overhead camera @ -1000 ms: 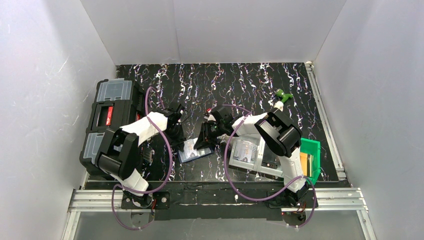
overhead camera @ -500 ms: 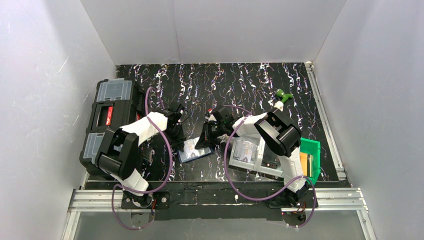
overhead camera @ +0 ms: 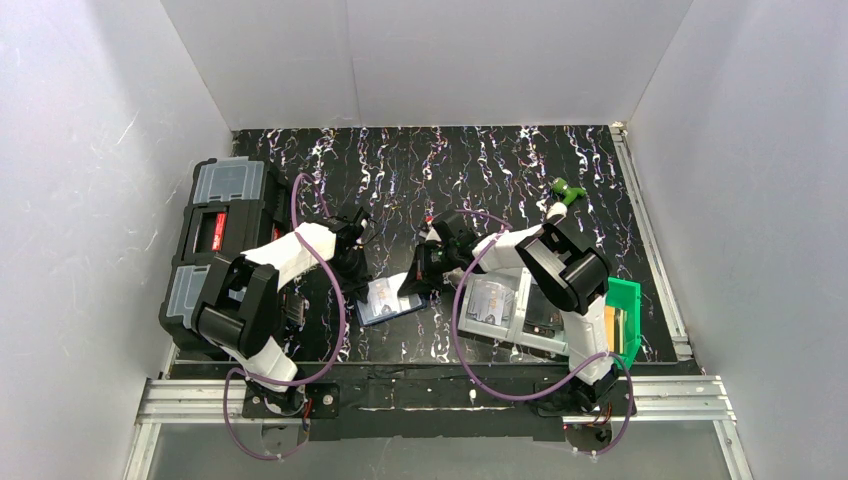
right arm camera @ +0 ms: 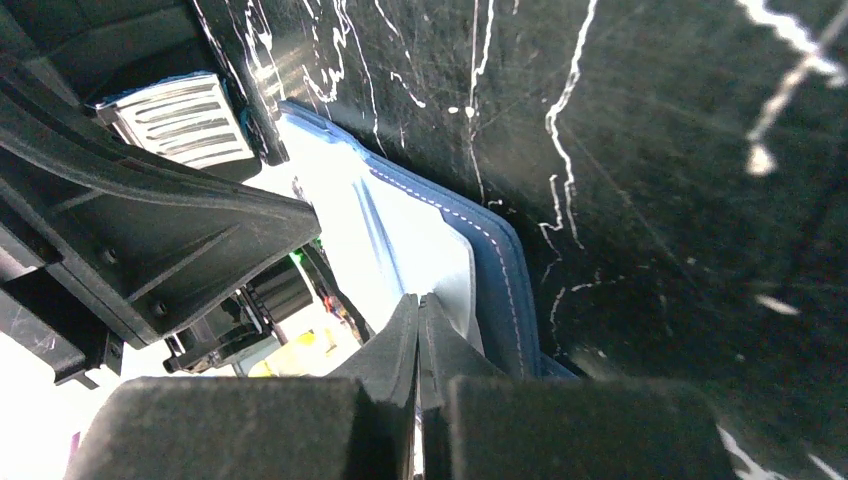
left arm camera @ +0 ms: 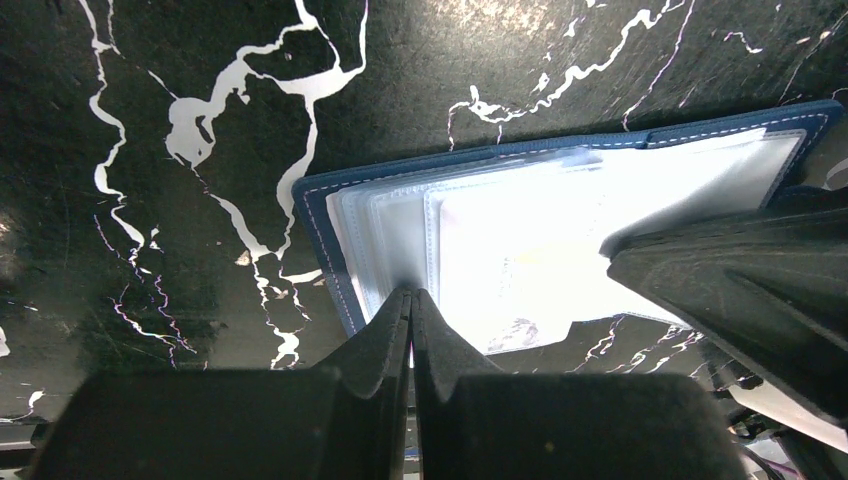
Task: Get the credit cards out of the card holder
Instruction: Remove the credit card from the card holder.
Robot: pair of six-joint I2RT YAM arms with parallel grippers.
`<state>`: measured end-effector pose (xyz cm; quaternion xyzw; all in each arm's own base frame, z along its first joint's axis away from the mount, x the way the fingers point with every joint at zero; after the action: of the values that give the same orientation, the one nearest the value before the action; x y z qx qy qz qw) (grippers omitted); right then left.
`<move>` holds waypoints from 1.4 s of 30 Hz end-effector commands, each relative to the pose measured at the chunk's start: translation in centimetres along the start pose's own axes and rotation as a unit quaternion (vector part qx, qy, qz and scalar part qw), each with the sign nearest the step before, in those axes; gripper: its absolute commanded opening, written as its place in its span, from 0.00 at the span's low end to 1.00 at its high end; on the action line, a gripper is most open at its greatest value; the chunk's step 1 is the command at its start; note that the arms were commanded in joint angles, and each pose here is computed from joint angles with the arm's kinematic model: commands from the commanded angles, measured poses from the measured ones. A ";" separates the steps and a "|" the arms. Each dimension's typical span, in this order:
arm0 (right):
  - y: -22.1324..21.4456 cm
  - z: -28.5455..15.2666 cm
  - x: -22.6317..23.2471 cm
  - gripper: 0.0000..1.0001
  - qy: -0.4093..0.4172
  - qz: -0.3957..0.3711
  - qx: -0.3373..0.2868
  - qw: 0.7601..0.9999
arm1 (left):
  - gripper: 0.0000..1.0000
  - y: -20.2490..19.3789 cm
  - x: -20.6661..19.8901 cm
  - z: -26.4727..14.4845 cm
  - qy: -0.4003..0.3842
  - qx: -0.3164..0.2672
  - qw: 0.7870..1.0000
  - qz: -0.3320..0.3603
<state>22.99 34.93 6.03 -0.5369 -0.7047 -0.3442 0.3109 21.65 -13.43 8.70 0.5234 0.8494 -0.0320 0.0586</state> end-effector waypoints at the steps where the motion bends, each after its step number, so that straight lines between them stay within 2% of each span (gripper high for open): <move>1: 0.1 -1.0 -1.0 0.01 -0.030 -0.004 -0.019 0.999 | 0.00 -0.2 3.1 3.0 0.095 -0.006 0.995 0.008; 4: 0.2 -0.8 -0.8 0.04 -0.017 -0.006 -0.015 1.000 | 0.00 -0.3 3.1 3.0 0.095 -0.005 0.995 0.008; 6: 0.4 -0.6 -0.4 0.12 0.001 -0.007 -0.010 1.000 | 0.00 -0.3 3.1 3.0 0.093 -0.005 0.996 0.008; 8: 0.5 -0.4 -0.2 0.24 0.015 -0.009 -0.005 1.000 | 0.00 -0.3 3.0 3.0 0.093 -0.004 0.996 0.008; 11: 0.7 -0.3 0.4 0.32 0.032 -0.016 0.000 0.999 | 0.00 -0.2 2.9 3.0 0.091 -0.003 0.996 0.008; 13: 0.8 0.0 0.8 0.34 0.043 -0.018 0.005 0.999 | 0.00 -0.3 2.9 3.1 0.090 -0.001 0.996 0.008; 27: 1.3 2.0 1.7 0.29 0.062 -0.013 0.030 0.998 | 0.00 -0.3 2.9 3.2 0.089 0.003 0.996 0.008; 34: 1.0 1.9 1.4 0.16 0.058 -0.007 0.027 0.998 | 0.00 -0.3 2.9 3.3 0.091 0.004 0.996 0.009; 42: 1.1 1.1 0.8 0.11 0.054 -0.002 0.011 0.998 | 0.00 -0.4 3.2 3.4 0.100 0.004 0.995 0.009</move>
<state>23.47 37.02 5.91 -0.5089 -0.6962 -0.3523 0.3637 21.71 -13.45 8.65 0.5237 0.8497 -0.0326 0.0524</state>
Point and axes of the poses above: each gripper's point midway between its finger pads, its own z axis out along the fingers, its own x axis along the line the jaws close on, y = z × x, the point moved 6 cm from there along -z, back along the fingers, and after that the axes turned 14 degrees about -z, right-handed, at the moved point
